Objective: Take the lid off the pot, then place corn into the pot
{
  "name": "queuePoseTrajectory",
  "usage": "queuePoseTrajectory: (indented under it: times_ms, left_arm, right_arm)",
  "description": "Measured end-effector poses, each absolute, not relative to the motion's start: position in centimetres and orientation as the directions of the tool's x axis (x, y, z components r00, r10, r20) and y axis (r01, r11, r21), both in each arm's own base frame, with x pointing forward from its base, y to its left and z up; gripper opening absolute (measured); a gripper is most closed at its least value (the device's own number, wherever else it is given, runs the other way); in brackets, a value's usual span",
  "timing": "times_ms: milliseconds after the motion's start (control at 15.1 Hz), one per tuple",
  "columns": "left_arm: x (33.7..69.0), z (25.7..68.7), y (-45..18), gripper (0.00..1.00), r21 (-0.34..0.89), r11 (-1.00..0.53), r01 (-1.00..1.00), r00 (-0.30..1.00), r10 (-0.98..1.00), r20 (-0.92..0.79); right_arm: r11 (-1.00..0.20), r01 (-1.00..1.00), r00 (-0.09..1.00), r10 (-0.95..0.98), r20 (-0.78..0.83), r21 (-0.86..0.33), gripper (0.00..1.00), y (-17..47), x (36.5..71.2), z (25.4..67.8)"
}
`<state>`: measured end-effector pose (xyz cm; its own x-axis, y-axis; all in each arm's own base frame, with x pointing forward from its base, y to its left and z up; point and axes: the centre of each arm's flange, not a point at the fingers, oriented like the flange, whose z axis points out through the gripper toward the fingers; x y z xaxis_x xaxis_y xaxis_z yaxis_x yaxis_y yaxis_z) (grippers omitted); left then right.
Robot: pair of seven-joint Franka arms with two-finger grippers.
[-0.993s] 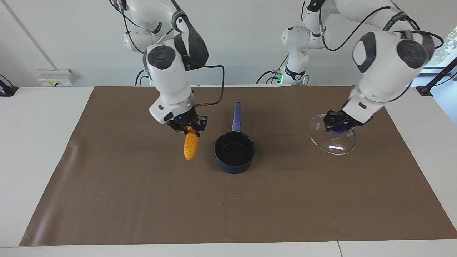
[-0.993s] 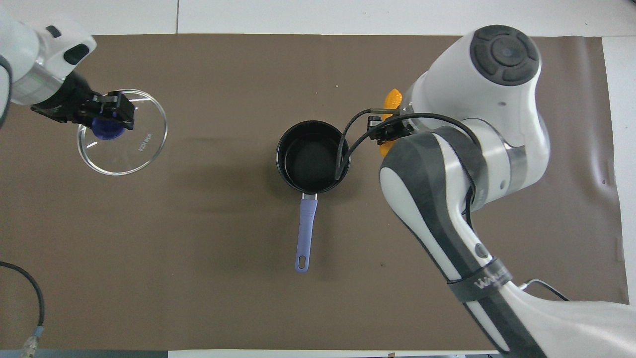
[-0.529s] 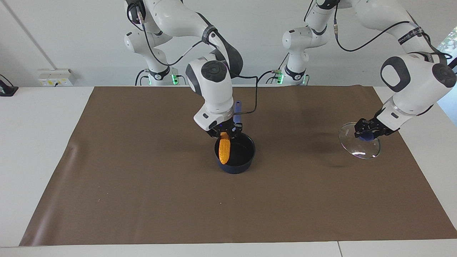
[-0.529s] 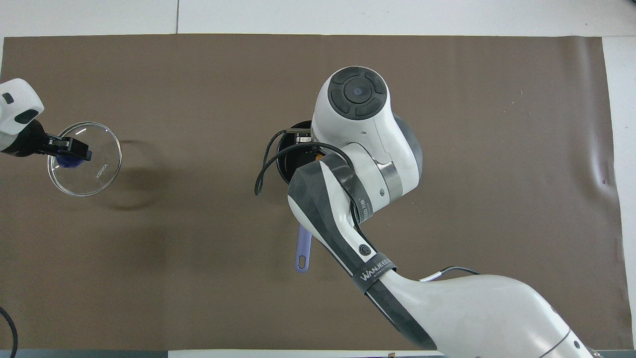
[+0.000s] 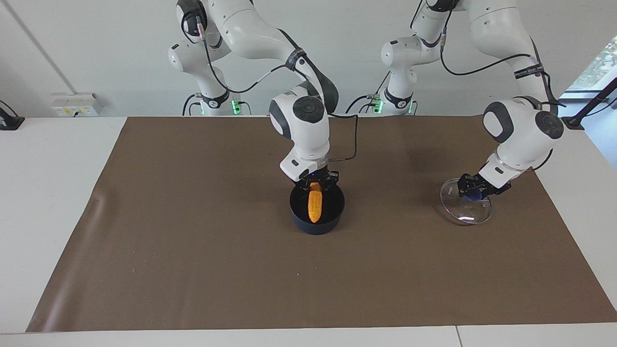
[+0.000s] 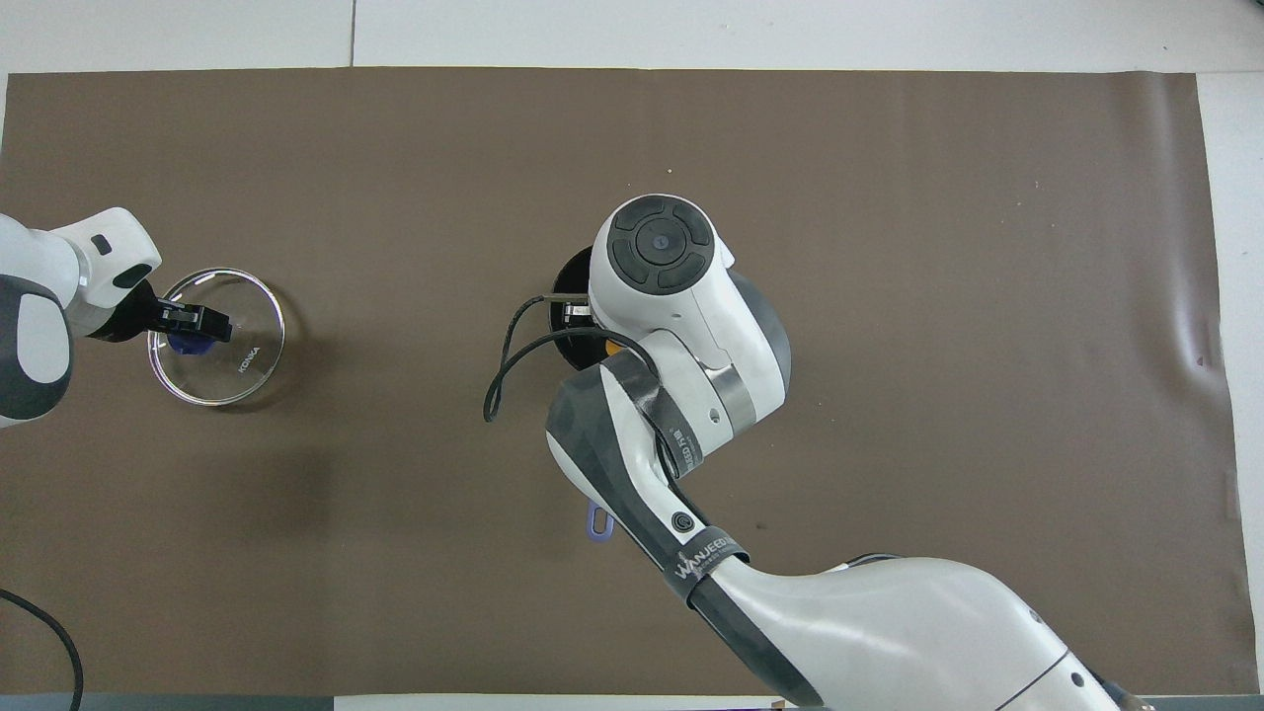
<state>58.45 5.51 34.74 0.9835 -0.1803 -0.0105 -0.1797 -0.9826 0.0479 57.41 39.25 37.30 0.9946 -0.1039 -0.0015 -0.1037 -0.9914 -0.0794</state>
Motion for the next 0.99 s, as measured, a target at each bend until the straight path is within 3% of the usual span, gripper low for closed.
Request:
queuePoseTrajectory:
  times_ms: [66, 265, 397, 463, 662, 728, 860, 993]
  left_arm:
    - [58.3, 34.4, 5.5, 0.67, 0.046, -0.986, -0.158, 0.987, -0.159, -0.007]
    - [58.2, 34.0, 5.3, 0.67, 0.046, -0.992, -0.117, 0.993, -0.117, -0.010]
    - [58.1, 33.8, 5.0, 0.67, 0.045, -0.995, -0.093, 0.996, -0.093, -0.009]
    - [58.1, 33.7, 4.9, 0.67, 0.044, -0.995, -0.084, 0.996, -0.084, -0.007]
    - [58.0, 33.5, 4.9, 0.67, 0.044, -0.996, -0.076, 0.997, -0.077, -0.007]
    - [58.0, 33.5, 4.9, 0.72, 0.044, -0.996, -0.076, 0.997, -0.076, -0.006]
    - [58.2, 33.8, 4.9, 0.94, 0.042, -0.996, -0.076, 0.997, -0.076, 0.002]
    - [58.7, 34.7, 4.9, 1.00, 0.038, -0.996, -0.077, 0.997, -0.076, 0.025]
  right_arm:
    - [-0.991, -0.104, 0.995, -0.104, -0.002, -0.079, 0.46, 39.2, 57.4, 37.2]
    - [-0.991, -0.115, 0.993, -0.115, -0.003, -0.071, 0.75, 38.4, 57.7, 37.7]
    - [-0.986, -0.156, 0.988, -0.157, 0.011, -0.052, 0.95, 35.1, 59.3, 39.8]
    - [-0.983, -0.181, 0.983, -0.182, 0.021, -0.037, 1.00, 32.2, 60.4, 41.7]
    - [-0.983, -0.182, 0.983, -0.182, 0.000, -0.020, 1.00, 19.5, 62.7, 48.9]
    - [-0.985, -0.172, 0.985, -0.172, -0.021, -0.017, 1.00, 15.2, 62.5, 51.1]
    - [-0.989, -0.147, 0.987, -0.146, -0.064, -0.014, 1.00, 8.7, 60.9, 55.1]
    - [-0.994, -0.108, 0.990, -0.107, -0.093, -0.009, 1.00, 3.7, 58.9, 58.0]
